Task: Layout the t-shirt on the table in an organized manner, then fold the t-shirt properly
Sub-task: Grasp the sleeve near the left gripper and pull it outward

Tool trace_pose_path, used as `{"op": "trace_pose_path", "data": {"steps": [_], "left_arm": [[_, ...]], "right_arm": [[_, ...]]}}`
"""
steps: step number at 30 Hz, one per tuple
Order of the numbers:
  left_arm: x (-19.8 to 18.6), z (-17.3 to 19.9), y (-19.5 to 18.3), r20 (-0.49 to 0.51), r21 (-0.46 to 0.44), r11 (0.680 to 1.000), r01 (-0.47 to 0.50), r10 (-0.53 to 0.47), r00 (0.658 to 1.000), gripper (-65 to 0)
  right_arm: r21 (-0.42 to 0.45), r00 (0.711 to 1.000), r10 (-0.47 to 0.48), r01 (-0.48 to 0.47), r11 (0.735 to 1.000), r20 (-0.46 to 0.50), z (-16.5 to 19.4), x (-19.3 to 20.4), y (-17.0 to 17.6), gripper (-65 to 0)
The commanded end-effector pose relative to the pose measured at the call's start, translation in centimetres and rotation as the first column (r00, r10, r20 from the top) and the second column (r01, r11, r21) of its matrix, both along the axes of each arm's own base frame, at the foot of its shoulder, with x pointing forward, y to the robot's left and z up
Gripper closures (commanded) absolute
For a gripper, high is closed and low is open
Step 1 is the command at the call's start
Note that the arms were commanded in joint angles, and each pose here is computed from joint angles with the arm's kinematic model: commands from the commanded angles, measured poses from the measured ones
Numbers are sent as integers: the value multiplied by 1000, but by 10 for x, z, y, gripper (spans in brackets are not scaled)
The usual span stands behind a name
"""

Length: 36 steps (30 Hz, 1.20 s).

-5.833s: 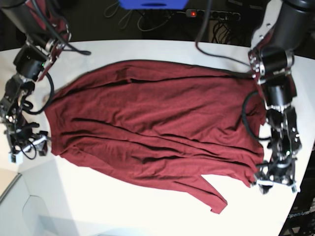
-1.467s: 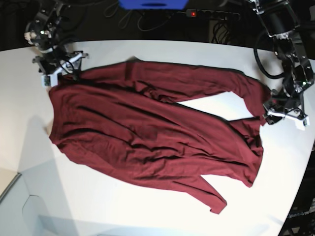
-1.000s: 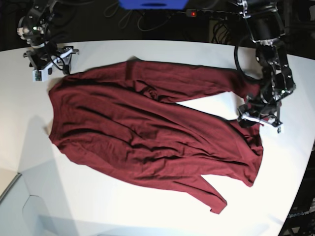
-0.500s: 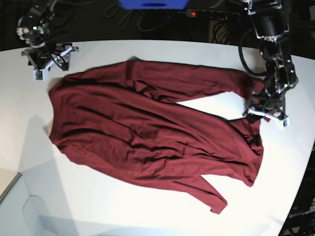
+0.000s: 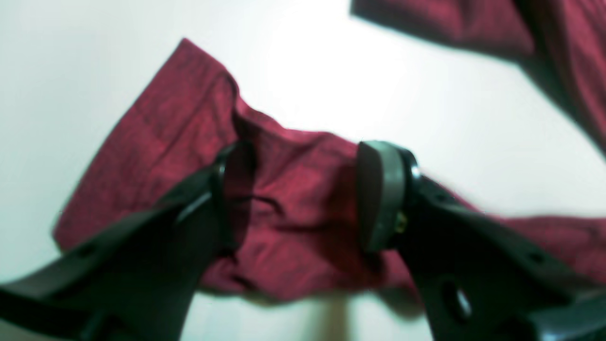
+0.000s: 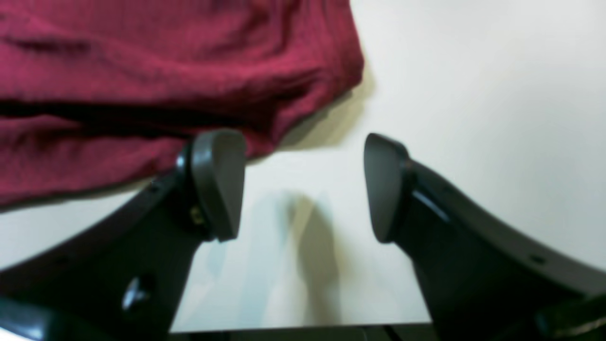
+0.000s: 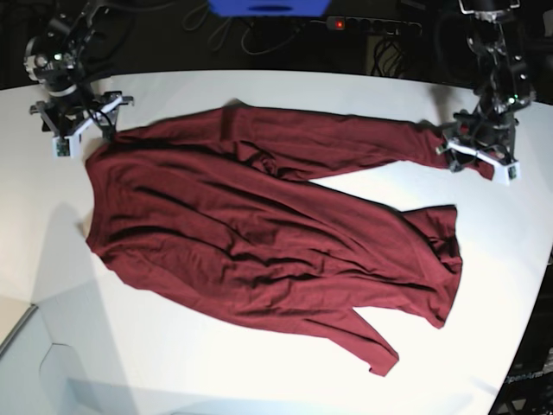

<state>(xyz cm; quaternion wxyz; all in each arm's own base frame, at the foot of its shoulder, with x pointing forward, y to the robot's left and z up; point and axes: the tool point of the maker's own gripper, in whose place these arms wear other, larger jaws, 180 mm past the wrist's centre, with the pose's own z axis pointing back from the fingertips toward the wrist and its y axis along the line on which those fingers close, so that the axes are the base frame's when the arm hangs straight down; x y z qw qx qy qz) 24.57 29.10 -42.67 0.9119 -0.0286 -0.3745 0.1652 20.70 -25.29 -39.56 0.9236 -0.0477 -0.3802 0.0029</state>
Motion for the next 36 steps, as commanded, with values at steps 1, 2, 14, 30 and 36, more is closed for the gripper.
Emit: {"op": "trace_pose_path", "data": {"steps": [1, 2, 14, 30, 36], "left_arm": [[-7, 3, 2, -20, 17, 1000, 11, -10, 1000, -334], [-9, 7, 2, -16, 24, 1000, 18, -18, 1000, -334], [5, 89, 48, 191, 129, 987, -98, 72, 979, -334], [119, 65, 26, 241, -121, 982, -148, 174, 955, -334], [159, 77, 22, 269, -181, 972, -149, 194, 943, -334]], "right_arm": [[-14, 999, 1, 0, 1000, 37, 10, 5, -3, -390], [-14, 999, 1, 0, 1000, 37, 10, 5, -3, -390], [8, 999, -6, 5, 1000, 31, 5, 2, 4, -391], [19, 1000, -19, 18, 1000, 18, 1, -4, 6, -391], [17, 1000, -15, 15, 1000, 2, -2, -11, 6, -391]]}}
